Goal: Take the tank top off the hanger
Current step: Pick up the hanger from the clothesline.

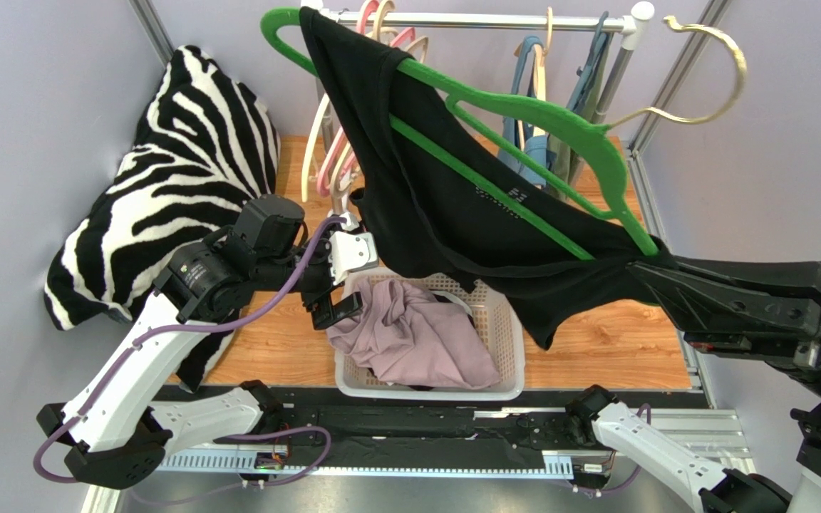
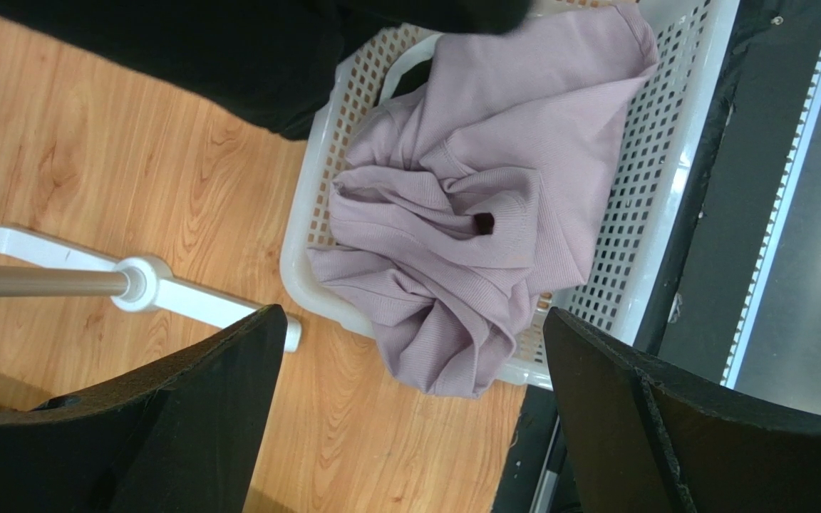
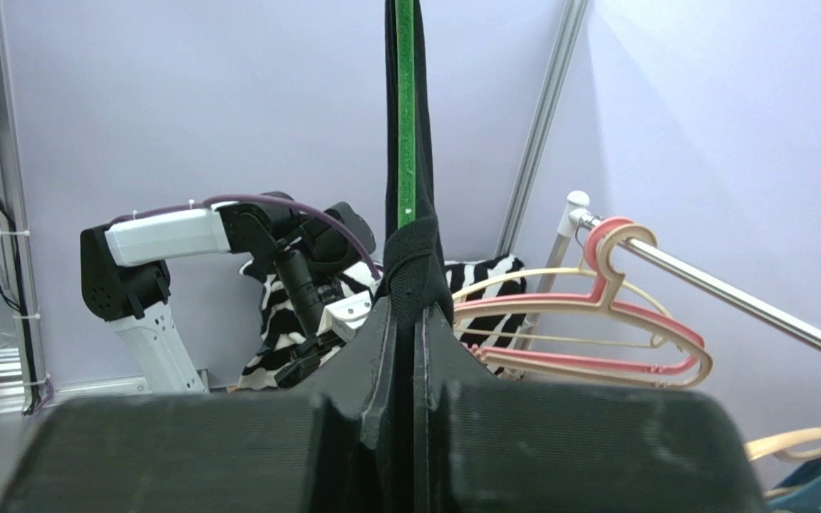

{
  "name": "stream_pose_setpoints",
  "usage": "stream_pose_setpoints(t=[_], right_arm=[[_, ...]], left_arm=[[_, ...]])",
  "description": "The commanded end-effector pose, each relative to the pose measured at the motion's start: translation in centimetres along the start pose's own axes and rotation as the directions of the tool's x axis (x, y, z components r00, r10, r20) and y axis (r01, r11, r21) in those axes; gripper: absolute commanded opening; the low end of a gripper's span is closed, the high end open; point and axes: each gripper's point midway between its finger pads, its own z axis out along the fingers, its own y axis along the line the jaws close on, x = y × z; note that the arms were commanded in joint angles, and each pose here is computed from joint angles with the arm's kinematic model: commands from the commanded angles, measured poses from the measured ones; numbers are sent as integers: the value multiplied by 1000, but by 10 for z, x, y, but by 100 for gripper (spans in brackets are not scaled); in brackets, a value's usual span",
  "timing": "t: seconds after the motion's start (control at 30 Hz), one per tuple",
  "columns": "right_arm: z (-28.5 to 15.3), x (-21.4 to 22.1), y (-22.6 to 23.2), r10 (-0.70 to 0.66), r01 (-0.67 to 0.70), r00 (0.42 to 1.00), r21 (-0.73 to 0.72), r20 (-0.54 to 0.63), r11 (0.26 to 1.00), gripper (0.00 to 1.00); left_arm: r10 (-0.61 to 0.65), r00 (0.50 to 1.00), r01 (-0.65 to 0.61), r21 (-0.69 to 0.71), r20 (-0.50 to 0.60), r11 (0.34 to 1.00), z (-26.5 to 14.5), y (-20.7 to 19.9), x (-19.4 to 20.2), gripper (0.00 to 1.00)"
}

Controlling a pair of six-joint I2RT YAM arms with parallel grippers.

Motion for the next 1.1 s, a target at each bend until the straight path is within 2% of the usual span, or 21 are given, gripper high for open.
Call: stream_pose_setpoints(t=[0.0, 0.23, 0.43, 0.57, 0.93, 1.07], right_arm=[[4, -35, 1, -64, 65, 990, -5, 125, 998, 0], [11, -22, -9, -55, 53, 994, 19, 90, 998, 0], [9, -76, 3, -105, 109, 971, -8, 215, 994, 0], [5, -95, 12, -100, 114, 953, -34, 284, 993, 0], [16, -27, -15, -51, 47, 994, 43, 92, 998, 0], [22, 24, -27, 0, 2, 999, 60, -42, 998, 0]], left_arm=[[-2, 1000, 2, -10, 21, 1000, 2, 4, -5, 99], [-2, 1000, 2, -16, 22, 1000, -2, 6, -8, 99], [-4, 1000, 5, -25, 15, 1000, -2, 8, -7, 99], [-10, 1000, 11, -27, 9, 1000, 0, 9, -4, 99], [-14, 1000, 15, -47, 25, 999, -10, 10, -5, 99], [-3, 1000, 5, -65, 30, 998, -18, 9, -4, 99]])
